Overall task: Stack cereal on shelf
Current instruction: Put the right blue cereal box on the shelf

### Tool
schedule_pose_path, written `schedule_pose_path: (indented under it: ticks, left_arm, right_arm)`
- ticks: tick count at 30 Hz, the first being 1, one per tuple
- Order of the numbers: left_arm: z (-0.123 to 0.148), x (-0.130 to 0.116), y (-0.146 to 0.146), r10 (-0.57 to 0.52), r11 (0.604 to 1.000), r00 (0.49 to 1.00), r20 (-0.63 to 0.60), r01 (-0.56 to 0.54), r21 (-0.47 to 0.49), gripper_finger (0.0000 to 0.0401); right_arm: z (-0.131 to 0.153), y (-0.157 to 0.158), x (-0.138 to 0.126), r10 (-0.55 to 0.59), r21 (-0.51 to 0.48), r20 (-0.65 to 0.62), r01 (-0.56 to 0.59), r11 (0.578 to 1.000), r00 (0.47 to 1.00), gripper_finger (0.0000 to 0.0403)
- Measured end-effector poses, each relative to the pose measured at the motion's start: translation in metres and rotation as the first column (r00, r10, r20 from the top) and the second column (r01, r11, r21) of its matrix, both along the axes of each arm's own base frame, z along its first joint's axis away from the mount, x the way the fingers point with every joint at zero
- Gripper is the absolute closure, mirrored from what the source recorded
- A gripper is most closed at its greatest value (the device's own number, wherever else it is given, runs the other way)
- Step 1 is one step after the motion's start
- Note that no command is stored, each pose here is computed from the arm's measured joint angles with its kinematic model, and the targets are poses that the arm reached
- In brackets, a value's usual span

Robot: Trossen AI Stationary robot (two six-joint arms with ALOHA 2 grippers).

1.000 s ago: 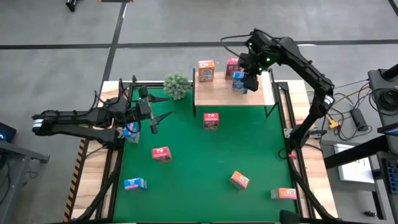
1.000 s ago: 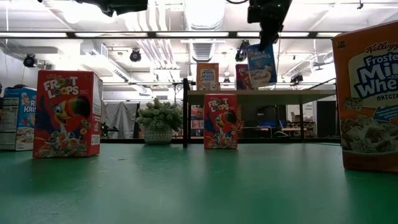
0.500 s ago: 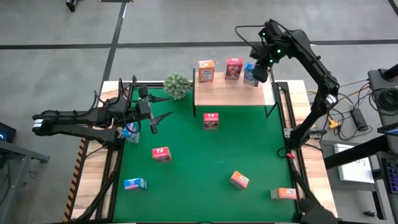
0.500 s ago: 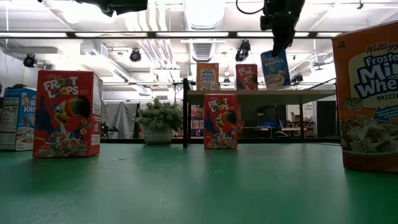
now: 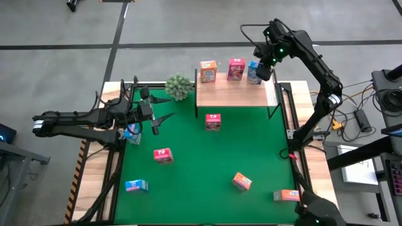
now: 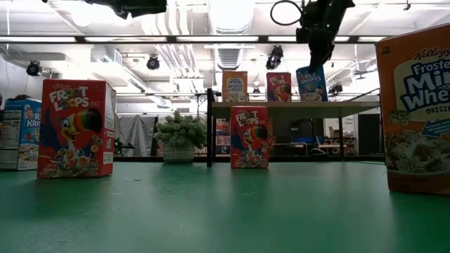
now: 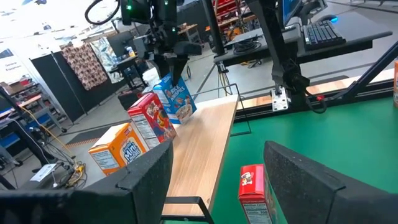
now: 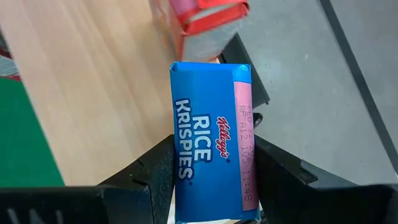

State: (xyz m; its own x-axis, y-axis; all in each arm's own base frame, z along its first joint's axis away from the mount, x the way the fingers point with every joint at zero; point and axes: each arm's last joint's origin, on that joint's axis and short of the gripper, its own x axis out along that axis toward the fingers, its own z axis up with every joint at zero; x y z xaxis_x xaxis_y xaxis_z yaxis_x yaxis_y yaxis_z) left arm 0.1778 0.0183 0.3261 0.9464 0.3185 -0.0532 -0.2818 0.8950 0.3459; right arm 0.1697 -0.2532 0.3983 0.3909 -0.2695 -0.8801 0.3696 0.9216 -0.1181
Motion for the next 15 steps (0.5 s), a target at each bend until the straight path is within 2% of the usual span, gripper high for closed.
schedule_pose_path:
  ticks: [15]
  left_arm:
    - [0.000, 0.000, 0.000, 0.000, 1.000, 1.000, -0.002, 0.000, 0.000, 0.0166]
  right_arm:
    - [-0.011, -0.004, 0.003, -0.031, 0.017, 0.001, 0.031, 0.999, 1.000, 0.0227]
